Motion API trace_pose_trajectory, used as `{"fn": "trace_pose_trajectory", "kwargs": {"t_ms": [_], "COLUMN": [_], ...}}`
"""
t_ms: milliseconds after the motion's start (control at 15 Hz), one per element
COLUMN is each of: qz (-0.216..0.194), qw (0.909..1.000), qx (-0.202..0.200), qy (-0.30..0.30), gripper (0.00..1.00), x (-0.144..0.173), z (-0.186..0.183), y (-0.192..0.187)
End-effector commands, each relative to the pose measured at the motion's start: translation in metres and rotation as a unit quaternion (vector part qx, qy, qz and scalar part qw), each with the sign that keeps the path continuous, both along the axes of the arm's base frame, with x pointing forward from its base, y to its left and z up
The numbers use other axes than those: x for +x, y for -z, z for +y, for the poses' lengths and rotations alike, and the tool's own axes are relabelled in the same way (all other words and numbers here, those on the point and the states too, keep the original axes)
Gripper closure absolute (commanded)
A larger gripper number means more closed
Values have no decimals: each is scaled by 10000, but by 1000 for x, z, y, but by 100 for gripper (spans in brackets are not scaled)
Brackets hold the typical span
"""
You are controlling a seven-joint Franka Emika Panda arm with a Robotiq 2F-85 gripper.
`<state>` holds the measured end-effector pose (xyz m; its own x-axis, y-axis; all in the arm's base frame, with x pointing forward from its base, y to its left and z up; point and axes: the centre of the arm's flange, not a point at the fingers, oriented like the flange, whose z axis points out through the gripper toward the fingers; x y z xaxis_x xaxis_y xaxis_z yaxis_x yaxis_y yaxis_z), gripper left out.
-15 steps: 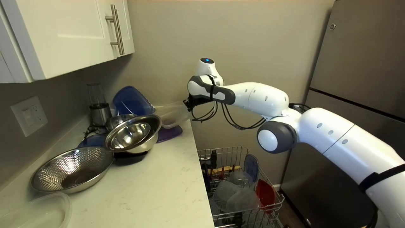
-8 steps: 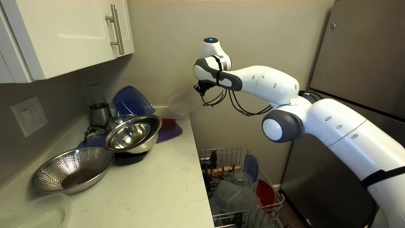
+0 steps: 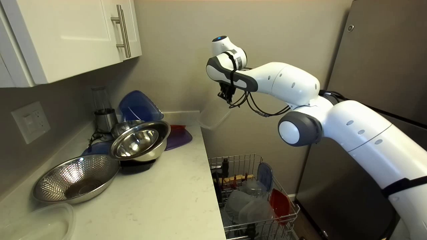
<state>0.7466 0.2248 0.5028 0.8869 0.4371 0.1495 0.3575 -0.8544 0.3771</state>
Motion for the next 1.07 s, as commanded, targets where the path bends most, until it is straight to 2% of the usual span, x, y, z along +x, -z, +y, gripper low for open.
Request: {"fn": "trace_pose_trajectory", "kwargs": {"t_ms": [0,200,400,733,1000], "qz": [754,1340,1807,2609,3192], "qw": [9952,9864,9740,9430,9171], "qx": [-542,-704,-710,-814,-1038], "qy": [-294,-634,-1171,-1900,-2149], "gripper": [95,95,95,95,95], "x": [5,10,15,17,8], "z": [-1,7,26,45,33], "y": [-2,31,80,155,174]}}
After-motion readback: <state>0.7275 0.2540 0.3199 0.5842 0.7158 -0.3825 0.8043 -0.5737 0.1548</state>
